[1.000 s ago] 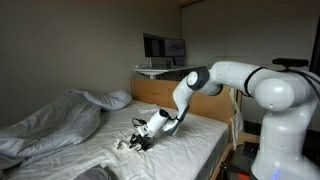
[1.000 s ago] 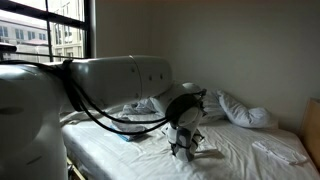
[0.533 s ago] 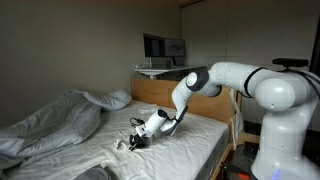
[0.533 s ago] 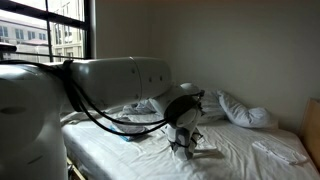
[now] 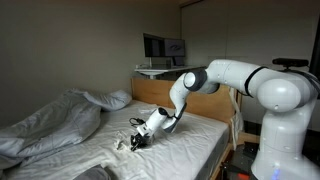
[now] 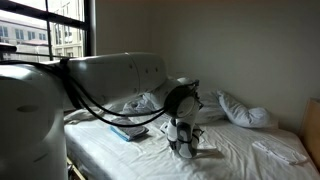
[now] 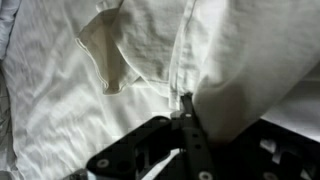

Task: Fold the cloth

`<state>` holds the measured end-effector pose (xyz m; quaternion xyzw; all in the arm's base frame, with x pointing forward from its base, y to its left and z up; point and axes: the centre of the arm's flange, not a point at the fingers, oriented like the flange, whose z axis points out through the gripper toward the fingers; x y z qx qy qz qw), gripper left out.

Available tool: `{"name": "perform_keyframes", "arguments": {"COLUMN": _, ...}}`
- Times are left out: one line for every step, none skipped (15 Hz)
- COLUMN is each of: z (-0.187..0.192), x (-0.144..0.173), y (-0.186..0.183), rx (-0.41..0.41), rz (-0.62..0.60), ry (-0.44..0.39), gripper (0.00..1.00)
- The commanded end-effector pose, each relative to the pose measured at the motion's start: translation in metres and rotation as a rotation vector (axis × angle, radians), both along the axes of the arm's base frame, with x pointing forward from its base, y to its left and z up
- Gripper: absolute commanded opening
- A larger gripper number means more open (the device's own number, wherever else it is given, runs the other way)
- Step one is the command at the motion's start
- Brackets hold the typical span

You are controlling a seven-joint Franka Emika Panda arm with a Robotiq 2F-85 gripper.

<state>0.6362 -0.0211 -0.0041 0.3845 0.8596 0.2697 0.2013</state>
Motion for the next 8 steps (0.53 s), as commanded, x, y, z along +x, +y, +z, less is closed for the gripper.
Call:
{"name": "perform_keyframes", "arguments": {"z": 0.025, "x": 0.016, "y": -0.009, "rx": -0.021, "rz": 0.033, "ry": 0.032, "gripper": 0.09}}
{"name": "perform_keyframes", "arguments": {"z": 0.028, "x": 0.018, "y": -0.009, "rx": -0.031, "rz": 0.035, "ry": 0.035, "gripper": 0.09}}
{"name": "perform_keyframes", "arguments": {"z": 0.03, "x": 0.018, "y": -0.008, "rx": -0.033, "rz": 0.041, "ry": 0.036, "gripper": 0.1}}
{"name": "perform_keyframes", "arguments": {"z": 0.033, "x": 0.021, "y": -0.007, "rx": -0.034, "rz": 0.048, "ry": 0.035, "gripper": 0.1}}
{"name": "perform_keyframes", "arguments": {"z": 0.035, "x": 0.022, "y": -0.007, "rx": -0.029, "rz": 0.06, "ry": 0.03, "gripper": 0.1}}
{"name": "perform_keyframes", "arguments": {"z": 0.038, "x": 0.025, "y": -0.006, "rx": -0.03, "rz": 0.064, "ry": 0.02, "gripper": 0.09}}
{"name": "perform_keyframes", "arguments": {"z": 0.04, "x": 0.027, "y": -0.005, "rx": -0.035, "rz": 0.065, "ry": 0.006, "gripper": 0.09}}
{"name": "perform_keyframes", "arguments": {"z": 0.042, "x": 0.031, "y": -0.004, "rx": -0.044, "rz": 0.061, "ry": -0.017, "gripper": 0.09}}
